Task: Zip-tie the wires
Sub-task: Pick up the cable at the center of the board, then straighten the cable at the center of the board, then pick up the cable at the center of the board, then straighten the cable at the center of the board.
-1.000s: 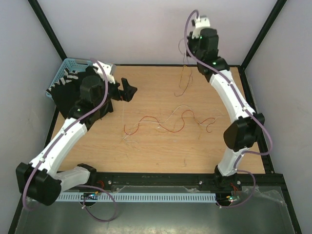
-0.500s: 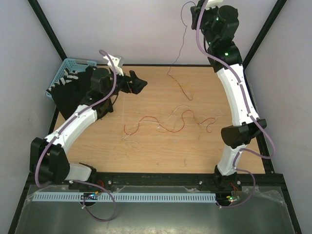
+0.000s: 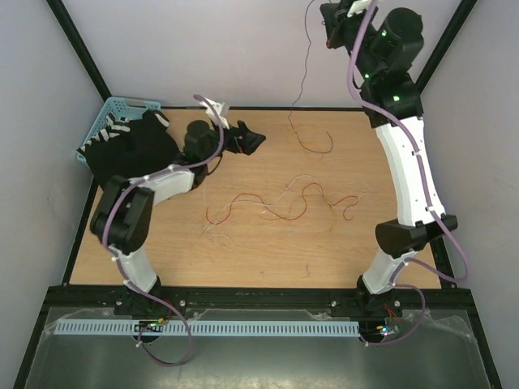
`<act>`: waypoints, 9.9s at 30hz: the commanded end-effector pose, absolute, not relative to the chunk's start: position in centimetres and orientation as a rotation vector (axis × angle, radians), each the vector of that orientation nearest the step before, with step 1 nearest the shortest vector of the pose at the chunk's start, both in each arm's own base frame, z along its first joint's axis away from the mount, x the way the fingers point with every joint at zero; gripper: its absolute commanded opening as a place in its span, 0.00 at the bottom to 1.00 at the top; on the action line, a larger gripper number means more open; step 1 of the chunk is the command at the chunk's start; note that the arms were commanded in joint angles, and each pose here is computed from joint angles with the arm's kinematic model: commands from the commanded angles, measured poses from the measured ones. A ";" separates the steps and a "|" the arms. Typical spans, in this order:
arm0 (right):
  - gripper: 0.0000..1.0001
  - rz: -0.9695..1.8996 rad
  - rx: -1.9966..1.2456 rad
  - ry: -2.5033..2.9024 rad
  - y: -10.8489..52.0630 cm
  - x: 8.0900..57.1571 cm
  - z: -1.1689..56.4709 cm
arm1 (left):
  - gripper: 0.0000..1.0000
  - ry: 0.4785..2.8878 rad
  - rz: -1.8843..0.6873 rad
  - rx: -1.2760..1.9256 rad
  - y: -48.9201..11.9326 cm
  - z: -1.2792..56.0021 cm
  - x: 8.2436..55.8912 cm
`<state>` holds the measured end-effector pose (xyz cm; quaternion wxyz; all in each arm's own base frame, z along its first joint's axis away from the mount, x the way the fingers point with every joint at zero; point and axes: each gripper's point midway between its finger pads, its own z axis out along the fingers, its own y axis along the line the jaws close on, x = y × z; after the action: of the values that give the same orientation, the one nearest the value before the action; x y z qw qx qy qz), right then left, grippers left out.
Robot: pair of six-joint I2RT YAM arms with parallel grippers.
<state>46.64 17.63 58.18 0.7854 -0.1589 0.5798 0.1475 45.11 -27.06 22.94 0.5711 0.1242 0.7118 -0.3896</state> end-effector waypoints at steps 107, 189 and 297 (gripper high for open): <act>0.00 0.548 -0.418 1.965 20.6 32.6 26.7 | 0.00 2.487 -0.018 0.582 -8.1 22.9 25.6; 0.70 0.427 -0.123 1.994 15.0 40.5 20.0 | 0.99 1.798 -0.527 0.291 -13.9 32.4 33.4; 0.00 1.082 -0.813 1.078 20.8 15.8 49.0 | 0.63 1.130 -1.622 0.691 -30.7 45.8 19.8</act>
<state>17.21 20.81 47.22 0.6360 -0.3425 0.5075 0.4697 21.57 -30.54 42.71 0.4708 0.2439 0.5280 -0.6634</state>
